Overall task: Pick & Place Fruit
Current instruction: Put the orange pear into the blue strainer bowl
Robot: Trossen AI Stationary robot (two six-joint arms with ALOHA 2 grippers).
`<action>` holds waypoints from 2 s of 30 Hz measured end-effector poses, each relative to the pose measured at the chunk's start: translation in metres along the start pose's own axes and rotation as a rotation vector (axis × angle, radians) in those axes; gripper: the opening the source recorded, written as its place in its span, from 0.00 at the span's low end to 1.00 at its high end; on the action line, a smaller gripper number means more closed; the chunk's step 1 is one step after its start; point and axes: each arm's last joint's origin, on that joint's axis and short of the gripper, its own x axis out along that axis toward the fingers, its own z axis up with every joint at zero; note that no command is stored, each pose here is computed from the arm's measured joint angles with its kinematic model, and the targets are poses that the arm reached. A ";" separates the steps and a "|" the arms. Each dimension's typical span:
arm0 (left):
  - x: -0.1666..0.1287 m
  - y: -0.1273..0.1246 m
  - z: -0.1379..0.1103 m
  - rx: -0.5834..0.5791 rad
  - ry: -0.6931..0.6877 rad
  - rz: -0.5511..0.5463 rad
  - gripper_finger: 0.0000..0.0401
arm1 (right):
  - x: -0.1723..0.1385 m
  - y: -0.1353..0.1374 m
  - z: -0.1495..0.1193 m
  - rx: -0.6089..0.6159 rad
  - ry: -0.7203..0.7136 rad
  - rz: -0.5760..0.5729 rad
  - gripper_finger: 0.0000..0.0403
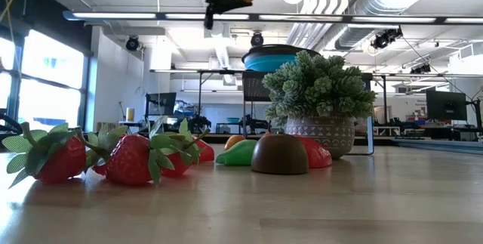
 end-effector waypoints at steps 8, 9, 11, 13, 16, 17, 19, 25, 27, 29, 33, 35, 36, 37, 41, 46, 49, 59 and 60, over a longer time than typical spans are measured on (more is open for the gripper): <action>0.045 0.000 0.011 0.129 0.200 0.165 0.30 | 0.005 -0.014 0.000 -0.058 0.018 -0.046 0.01; 0.048 0.001 0.011 0.131 0.227 0.202 0.30 | 0.005 -0.016 -0.001 -0.062 0.025 -0.051 0.01; 0.054 0.002 0.013 0.136 0.249 0.256 0.30 | 0.005 -0.020 -0.002 -0.061 0.037 -0.059 0.01; 0.056 0.003 0.013 0.143 0.281 0.316 0.30 | 0.006 -0.023 -0.003 -0.051 0.044 -0.066 0.01; 0.059 0.006 0.013 0.177 0.280 0.377 0.30 | 0.008 -0.025 -0.003 -0.044 0.052 -0.081 0.01; 0.059 0.007 0.012 0.180 0.280 0.389 0.30 | 0.009 -0.026 -0.003 -0.042 0.053 -0.085 0.01; 0.061 0.008 0.011 0.184 0.277 0.404 0.30 | 0.010 -0.028 -0.004 -0.042 0.058 -0.092 0.01; 0.064 0.013 -0.001 0.221 0.349 0.446 0.30 | 0.012 -0.029 -0.006 -0.006 0.075 -0.081 0.01; 0.063 0.015 -0.004 0.238 0.384 0.461 0.30 | 0.012 -0.029 -0.006 0.005 0.078 -0.082 0.01; 0.063 0.014 -0.005 0.239 0.387 0.463 0.30 | 0.012 -0.029 -0.006 0.010 0.077 -0.082 0.01; 0.062 0.013 -0.006 0.248 0.394 0.464 0.30 | 0.012 -0.029 -0.006 0.010 0.077 -0.084 0.01; 0.063 0.013 -0.005 0.248 0.382 0.458 0.30 | 0.012 -0.029 -0.006 0.011 0.077 -0.083 0.01; 0.063 0.013 -0.005 0.247 0.382 0.459 0.30 | 0.012 -0.029 -0.006 0.011 0.077 -0.083 0.01; 0.063 0.013 -0.005 0.247 0.387 0.461 0.30 | 0.012 -0.029 -0.006 0.011 0.076 -0.083 0.01; 0.063 0.013 -0.005 0.247 0.385 0.460 0.34 | 0.012 -0.029 -0.006 0.015 0.077 -0.081 0.01; 0.063 0.013 -0.005 0.247 0.386 0.460 0.37 | 0.012 -0.029 -0.006 0.016 0.077 -0.080 0.01; 0.063 0.013 -0.005 0.247 0.385 0.460 0.38 | 0.012 -0.029 -0.006 0.016 0.077 -0.080 0.01; 0.063 0.013 -0.005 0.247 0.381 0.458 0.45 | 0.012 -0.029 -0.006 0.015 0.077 -0.079 0.01; 0.063 0.013 -0.005 0.247 0.378 0.457 0.47 | 0.012 -0.029 -0.006 0.015 0.077 -0.079 0.01</action>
